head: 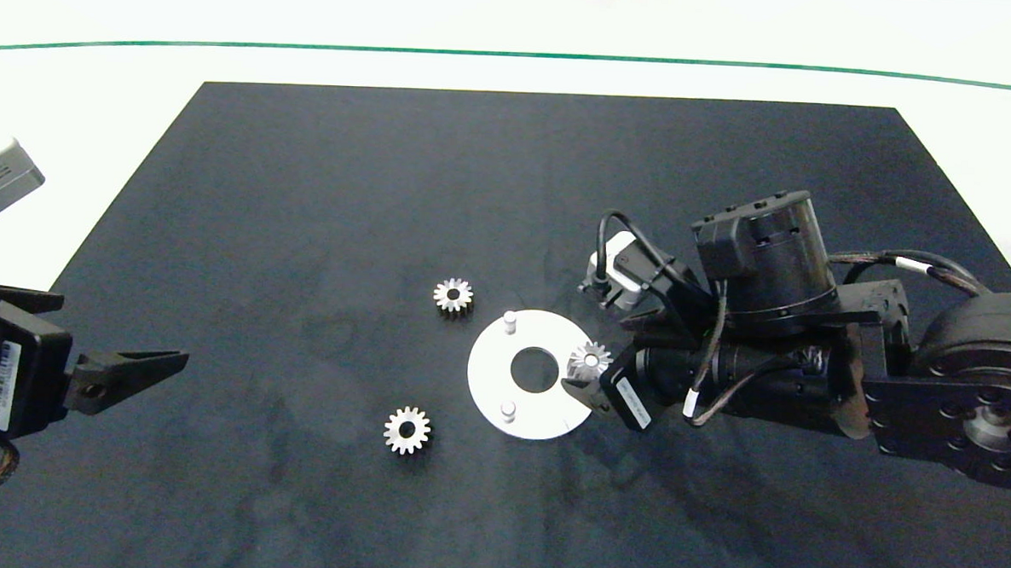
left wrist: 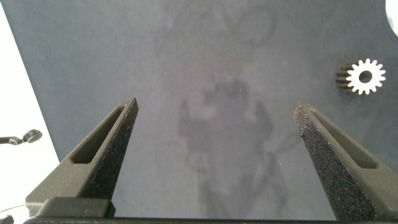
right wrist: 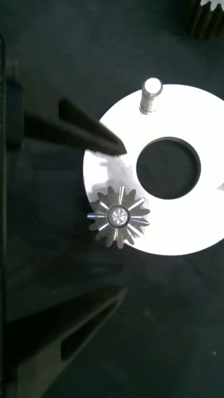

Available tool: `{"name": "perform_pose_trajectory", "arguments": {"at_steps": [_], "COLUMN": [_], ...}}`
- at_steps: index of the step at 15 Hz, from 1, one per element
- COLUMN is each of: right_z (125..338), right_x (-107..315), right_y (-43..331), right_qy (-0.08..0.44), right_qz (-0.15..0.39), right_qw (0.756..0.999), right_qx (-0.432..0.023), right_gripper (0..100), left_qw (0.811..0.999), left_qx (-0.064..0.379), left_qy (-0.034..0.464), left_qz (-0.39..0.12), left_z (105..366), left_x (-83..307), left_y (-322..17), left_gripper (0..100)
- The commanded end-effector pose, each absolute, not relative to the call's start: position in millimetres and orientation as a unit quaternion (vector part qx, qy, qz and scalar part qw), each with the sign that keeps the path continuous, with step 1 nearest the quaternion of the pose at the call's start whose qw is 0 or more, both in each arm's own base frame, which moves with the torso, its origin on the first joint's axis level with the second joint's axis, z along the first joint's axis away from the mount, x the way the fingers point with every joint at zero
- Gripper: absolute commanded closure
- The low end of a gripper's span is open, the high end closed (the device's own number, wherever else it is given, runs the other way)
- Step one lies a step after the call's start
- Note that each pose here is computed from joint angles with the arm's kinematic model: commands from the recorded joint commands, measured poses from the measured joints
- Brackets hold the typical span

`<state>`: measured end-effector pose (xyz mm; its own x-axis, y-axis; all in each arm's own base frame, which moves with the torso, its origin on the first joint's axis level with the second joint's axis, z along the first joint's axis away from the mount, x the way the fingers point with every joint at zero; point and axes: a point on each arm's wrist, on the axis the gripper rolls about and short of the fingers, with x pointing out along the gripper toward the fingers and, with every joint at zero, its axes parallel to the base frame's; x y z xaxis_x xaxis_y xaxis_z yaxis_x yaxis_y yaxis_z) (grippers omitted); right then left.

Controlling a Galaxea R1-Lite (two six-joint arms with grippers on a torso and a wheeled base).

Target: Install three planetary gears onto the carrier pins

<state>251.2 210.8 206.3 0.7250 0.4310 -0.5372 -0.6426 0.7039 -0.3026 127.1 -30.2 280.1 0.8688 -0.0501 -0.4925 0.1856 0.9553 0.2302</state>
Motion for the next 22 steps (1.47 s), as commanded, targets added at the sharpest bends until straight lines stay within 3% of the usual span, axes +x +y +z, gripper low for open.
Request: {"name": "perform_pose_trajectory", "arguments": {"at_steps": [1,5,7,9,15,22], "right_z": [231.2,263.6,259.6,262.4,287.2,282.3], "right_x": [222.4,168.0,139.0,117.6,102.8,99.1], "right_y": [182.3,131.9,104.9,84.9,62.5,59.8], "right_qy": [0.189,0.134,0.121,0.099,0.045,0.045], "right_qz": [0.284,0.227,0.181,0.165,0.122,0.123], "right_qw": [0.910,0.943,0.955,0.963,0.978,0.978], "right_qx": [-0.234,-0.203,-0.202,-0.188,-0.162,-0.163], "right_gripper": [0,0,0,0,0,0], "left_qw": [0.957,0.963,0.978,0.979,0.956,0.946], "left_qx": [0.136,0.113,0.093,0.092,0.073,0.074], "left_qy": [0.250,0.236,0.175,0.162,0.253,0.280], "left_qz": [-0.061,-0.058,-0.065,-0.086,-0.131,-0.147], "left_z": [280.0,283.9,298.0,303.3,264.2,249.2], "left_x": [127.0,139.8,150.0,149.9,173.8,174.2], "left_y": [-30.1,-33.7,-41.7,-49.3,-81.6,-91.0], "left_gripper": [0,0,0,0,0,0]}}
